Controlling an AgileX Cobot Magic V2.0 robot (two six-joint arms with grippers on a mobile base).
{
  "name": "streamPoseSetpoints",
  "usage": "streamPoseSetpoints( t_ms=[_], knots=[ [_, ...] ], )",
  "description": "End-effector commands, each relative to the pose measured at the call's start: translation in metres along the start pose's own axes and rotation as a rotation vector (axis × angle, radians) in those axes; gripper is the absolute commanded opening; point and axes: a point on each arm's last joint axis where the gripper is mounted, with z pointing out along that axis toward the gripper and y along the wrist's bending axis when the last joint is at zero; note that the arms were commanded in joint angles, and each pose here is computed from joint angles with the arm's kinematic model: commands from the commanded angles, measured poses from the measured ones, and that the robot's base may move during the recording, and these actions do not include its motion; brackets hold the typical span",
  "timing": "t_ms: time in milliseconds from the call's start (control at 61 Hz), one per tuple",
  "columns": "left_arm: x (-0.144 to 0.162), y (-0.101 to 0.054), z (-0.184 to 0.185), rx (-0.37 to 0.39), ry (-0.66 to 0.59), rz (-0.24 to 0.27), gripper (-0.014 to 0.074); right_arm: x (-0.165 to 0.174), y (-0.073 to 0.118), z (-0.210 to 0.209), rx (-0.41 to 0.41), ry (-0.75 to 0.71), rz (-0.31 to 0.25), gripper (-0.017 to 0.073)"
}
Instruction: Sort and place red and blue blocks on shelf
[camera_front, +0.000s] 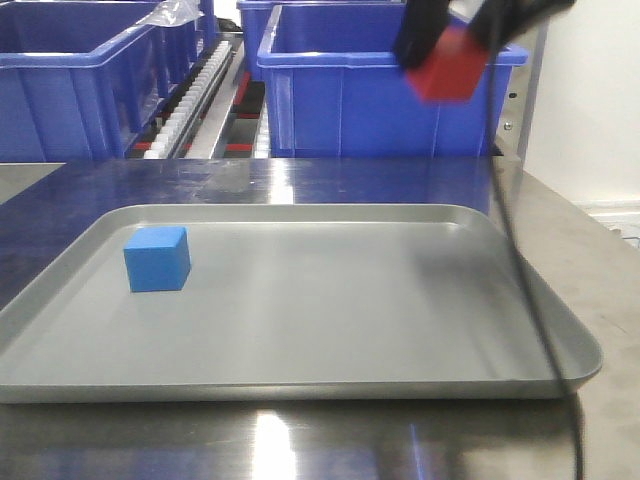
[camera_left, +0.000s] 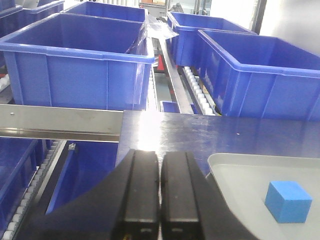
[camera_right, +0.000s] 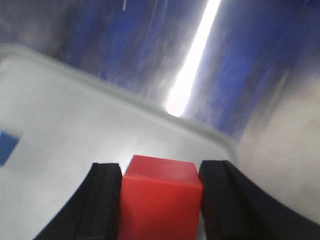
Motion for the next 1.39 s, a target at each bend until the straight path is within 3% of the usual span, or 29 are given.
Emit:
streamPoseSetpoints(
  t_ms=[0,328,656,983,1377],
  knots=[
    [0.005,0.000,0.000,0.014,-0.064,-0.008,0.0132,-0.018,-0.010,-0.037,0.013,-0.191,-0.002,0.0049],
    [0.005,0.000,0.000,0.014,-0.064,-0.008,0.0132,0.010,-0.049,-0.092,0.106,-0.418,0.069,0.0049],
    [0.005,0.000,0.000,0.014,-0.064,-0.008,0.0132,0.084,-0.070,-0.125,0.218,-0.513,0.124,0.0049],
    [0.005,0.000,0.000,0.014,-0.064,-0.008,0.0132,0.151,-0.075,-0.140,0.316,-0.586,0.163,0.0049],
    [0.005,0.000,0.000,0.014,-0.064,-0.008,0.0132,0.180,-0.071,-0.139,0.322,-0.640,0.157,0.0049]
  ],
)
